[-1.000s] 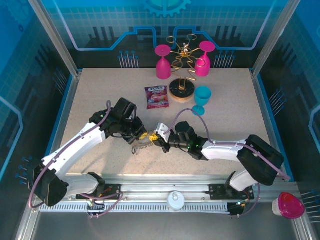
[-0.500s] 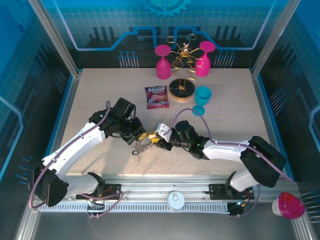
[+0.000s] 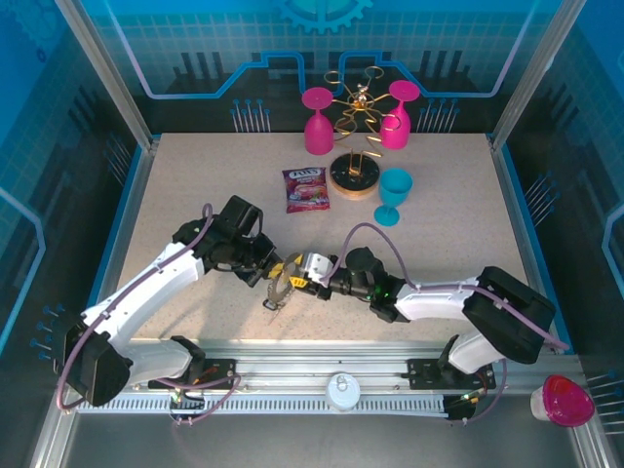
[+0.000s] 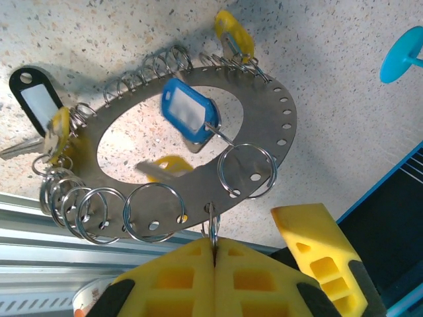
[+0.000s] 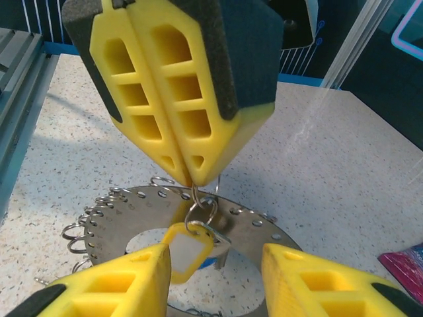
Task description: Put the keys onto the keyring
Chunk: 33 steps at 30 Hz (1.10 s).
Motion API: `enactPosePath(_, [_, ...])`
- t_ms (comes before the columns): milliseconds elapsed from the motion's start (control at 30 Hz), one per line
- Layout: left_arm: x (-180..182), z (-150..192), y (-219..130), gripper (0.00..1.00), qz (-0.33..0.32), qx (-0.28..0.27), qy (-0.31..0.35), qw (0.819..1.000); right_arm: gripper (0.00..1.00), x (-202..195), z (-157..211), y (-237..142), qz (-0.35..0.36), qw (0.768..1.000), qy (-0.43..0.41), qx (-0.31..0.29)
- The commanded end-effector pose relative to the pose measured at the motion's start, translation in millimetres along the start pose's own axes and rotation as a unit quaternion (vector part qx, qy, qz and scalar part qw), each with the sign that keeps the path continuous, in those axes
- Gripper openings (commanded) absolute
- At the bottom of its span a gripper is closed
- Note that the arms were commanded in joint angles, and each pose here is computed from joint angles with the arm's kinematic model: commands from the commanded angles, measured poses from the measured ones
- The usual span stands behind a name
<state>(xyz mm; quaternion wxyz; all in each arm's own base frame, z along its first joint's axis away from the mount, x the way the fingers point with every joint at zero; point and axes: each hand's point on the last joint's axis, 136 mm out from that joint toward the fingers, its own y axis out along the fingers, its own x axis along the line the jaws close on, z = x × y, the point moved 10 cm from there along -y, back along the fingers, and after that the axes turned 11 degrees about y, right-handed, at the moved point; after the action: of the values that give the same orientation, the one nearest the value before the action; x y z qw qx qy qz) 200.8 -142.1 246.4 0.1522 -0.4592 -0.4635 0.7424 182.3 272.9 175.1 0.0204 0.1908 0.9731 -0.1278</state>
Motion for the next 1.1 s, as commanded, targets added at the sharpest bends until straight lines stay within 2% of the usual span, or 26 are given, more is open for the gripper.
enactPosePath(0, [-1.6,3.2,-4.5,0.00,0.025,0.010,-0.009,1.000,0.40,2.0,-18.3,8.6,0.001,0.999,-0.014,-0.048])
enactPosePath(267, [-2.6,3.5,-5.1,0.00,0.028,0.009,-0.009,1.000,0.40,4.4,-16.9,17.6,-0.007,0.998,-0.006,-0.057])
enactPosePath(567, [-2.8,3.8,-5.7,0.00,0.030,0.010,-0.012,0.999,0.29,2.7,-18.0,24.2,0.001,0.998,-0.008,-0.068])
enactPosePath(800, [-2.9,4.5,-7.1,0.00,0.033,0.012,-0.014,0.999,0.18,0.9,-16.7,27.9,0.010,0.998,-0.012,-0.066])
enactPosePath(933, [-1.4,4.5,-7.7,0.00,0.030,0.010,-0.017,0.999,0.01,-0.4,-17.8,28.5,0.016,0.998,-0.016,-0.063])
enactPosePath(1000, [-1.9,3.7,-7.6,0.00,0.043,0.002,-0.008,0.999,0.00,-1.0,-18.0,26.8,0.018,0.998,-0.021,-0.065])
enactPosePath(1033, [-2.6,2.0,-7.8,0.04,0.055,-0.007,-0.001,0.998,0.00,-0.5,-17.8,25.6,0.016,0.998,-0.022,-0.064])
enactPosePath(1067, [-2.6,-0.4,-9.5,0.21,0.066,-0.022,0.006,0.998,0.00,-1.0,-17.9,24.1,0.013,0.998,-0.023,-0.063])
